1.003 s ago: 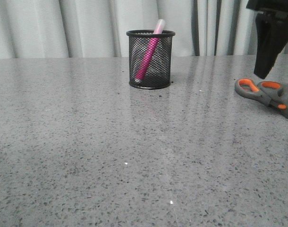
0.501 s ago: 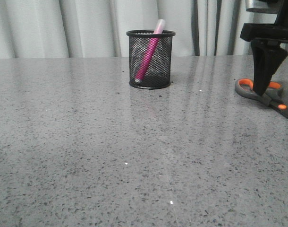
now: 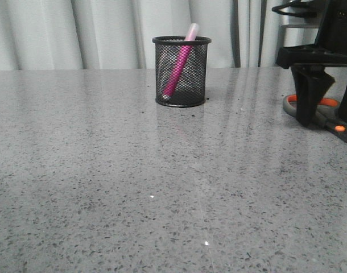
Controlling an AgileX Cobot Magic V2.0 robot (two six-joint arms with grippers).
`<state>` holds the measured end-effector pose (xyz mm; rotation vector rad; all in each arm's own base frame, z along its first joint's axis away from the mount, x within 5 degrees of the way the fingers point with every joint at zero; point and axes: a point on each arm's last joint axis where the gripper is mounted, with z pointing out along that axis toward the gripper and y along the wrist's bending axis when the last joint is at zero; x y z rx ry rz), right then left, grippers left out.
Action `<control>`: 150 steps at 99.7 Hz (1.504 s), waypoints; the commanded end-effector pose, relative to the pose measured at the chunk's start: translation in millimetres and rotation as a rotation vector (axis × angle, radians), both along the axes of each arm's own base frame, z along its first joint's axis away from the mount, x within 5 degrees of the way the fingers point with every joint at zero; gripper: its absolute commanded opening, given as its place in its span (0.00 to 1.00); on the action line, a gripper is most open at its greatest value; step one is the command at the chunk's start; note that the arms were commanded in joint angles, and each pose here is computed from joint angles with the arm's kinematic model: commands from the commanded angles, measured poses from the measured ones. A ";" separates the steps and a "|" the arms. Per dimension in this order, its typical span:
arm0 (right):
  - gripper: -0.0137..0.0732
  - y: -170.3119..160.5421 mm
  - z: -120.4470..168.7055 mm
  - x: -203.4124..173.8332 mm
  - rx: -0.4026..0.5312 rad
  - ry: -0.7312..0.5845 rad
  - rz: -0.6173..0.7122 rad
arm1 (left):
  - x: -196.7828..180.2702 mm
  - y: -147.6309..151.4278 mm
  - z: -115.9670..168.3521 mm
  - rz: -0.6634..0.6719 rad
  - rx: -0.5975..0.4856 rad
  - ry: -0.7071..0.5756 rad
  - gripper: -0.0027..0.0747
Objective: Put pen and scissors into bin
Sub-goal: 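Grip the scissors by the blades and lift them with the right gripper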
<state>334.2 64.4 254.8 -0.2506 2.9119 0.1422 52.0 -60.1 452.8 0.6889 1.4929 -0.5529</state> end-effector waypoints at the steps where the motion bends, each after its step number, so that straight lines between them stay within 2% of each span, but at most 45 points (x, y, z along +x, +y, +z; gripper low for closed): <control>1: 0.56 -1.1 18.6 0.8 -0.010 -0.072 0.014 | -0.2 1.4 12.6 0.015 -0.093 -0.033 0.01; 25: 0.54 -0.6 15.6 4.3 -0.009 -0.084 0.012 | -0.7 0.9 12.4 0.008 -0.097 -0.026 0.01; 37: 0.53 -0.2 8.2 5.9 -0.014 -0.049 0.014 | -0.9 0.8 12.3 0.005 -0.098 -0.024 0.01; 47: 0.43 0.0 1.8 7.1 -0.019 -0.019 0.015 | -0.9 0.8 12.4 0.005 -0.098 -0.024 0.01; 69: 0.08 0.8 -1.2 9.6 -0.014 -0.023 0.013 | -1.9 -0.3 10.3 -0.010 -0.082 -0.008 0.01; 93: 0.07 0.3 7.0 7.2 -0.009 -0.054 0.012 | -2.0 -0.4 10.0 -0.012 -0.080 -0.005 0.01; 107: 0.07 -1.3 42.1 -0.4 0.018 -0.227 0.004 | -2.0 -0.4 10.0 -0.012 -0.080 -0.005 0.01; 133: 0.07 -5.8 130.4 -26.7 0.125 -0.728 -0.032 | -1.7 -0.1 10.6 -0.008 -0.084 -0.010 0.01; 150: 0.07 -2.6 163.8 -29.6 0.259 -0.988 -0.090 | -1.7 0.0 10.8 -0.006 -0.086 -0.011 0.01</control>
